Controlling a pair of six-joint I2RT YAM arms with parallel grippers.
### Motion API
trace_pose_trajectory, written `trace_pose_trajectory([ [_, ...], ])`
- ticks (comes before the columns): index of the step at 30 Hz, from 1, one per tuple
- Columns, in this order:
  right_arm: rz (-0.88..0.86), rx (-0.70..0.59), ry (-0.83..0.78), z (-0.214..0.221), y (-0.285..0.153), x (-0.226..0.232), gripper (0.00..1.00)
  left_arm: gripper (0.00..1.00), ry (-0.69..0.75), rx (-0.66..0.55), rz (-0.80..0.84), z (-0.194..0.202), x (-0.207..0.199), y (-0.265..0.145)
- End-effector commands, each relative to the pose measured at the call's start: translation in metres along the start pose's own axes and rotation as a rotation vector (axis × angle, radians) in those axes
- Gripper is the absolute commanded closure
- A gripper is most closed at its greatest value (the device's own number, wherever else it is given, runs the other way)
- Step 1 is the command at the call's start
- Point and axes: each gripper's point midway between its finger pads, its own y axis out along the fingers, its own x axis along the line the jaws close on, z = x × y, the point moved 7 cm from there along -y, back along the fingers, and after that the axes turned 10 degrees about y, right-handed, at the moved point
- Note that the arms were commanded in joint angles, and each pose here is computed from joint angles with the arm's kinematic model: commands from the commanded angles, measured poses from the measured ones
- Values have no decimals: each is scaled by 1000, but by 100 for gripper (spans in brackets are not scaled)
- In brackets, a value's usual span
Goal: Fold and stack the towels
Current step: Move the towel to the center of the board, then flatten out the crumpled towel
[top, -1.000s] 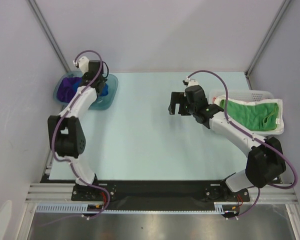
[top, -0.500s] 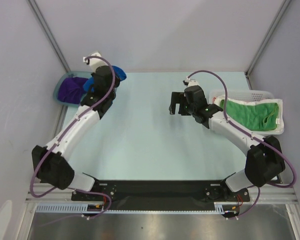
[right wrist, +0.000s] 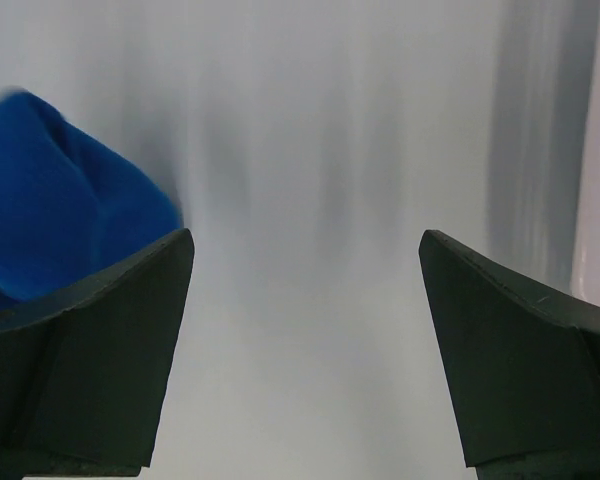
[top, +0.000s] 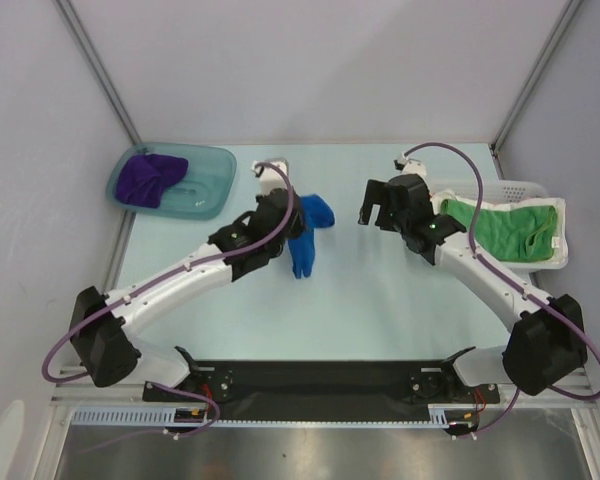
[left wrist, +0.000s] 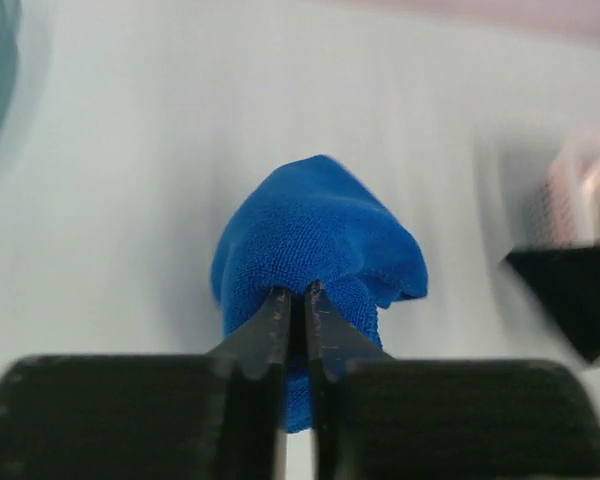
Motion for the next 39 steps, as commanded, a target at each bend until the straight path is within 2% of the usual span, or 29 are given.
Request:
trace_pose_trajectory([
  [1,36,-24,26,-1,-9,-7,0,78,-39,101,28,37,1,0],
  [2,39,-26,27,0,-10,-8,0,51,-30,128,63,44,-3,2],
  [5,24,-18,18,6,-11,-5,0,38,19,194,92,55,-3,10],
  [7,6,-10,-2,10,-12,2,1,36,6,211,85,63,2,10],
  [8,4,-7,-13,12,-13,5,1,32,-24,216,140,61,4,7],
  [9,-9,0,-29,16,-15,11,1,32,-56,194,165,58,4,9],
  [12,-49,20,-54,24,-17,23,6,36,-92,247,108,65,24,13],
  [14,-99,59,-73,39,-21,38,13,42,-111,272,56,71,38,15],
  [15,-117,77,-81,47,-22,42,18,44,-133,276,40,72,43,12],
  [16,-153,109,-109,62,-26,53,29,45,-143,290,12,80,52,11],
  [17,-158,126,-114,73,-26,56,32,47,-169,297,-18,82,63,12],
  [21,-216,153,-167,110,-27,85,32,48,-299,320,-62,97,94,11],
  [24,-238,153,-222,133,-24,111,32,48,-335,322,-97,99,112,6],
  [26,-232,194,-281,159,-18,121,36,48,-349,312,-113,96,120,3],
  [27,-221,171,-285,159,-16,130,37,48,-357,308,-119,95,123,2],
  [34,-110,175,-389,198,14,140,38,48,-383,275,-121,83,139,-5],
  [38,-40,192,-437,216,31,129,38,48,-387,279,-109,84,140,-3],
  [39,-13,192,-447,221,36,124,43,48,-388,288,-103,87,139,-2],
])
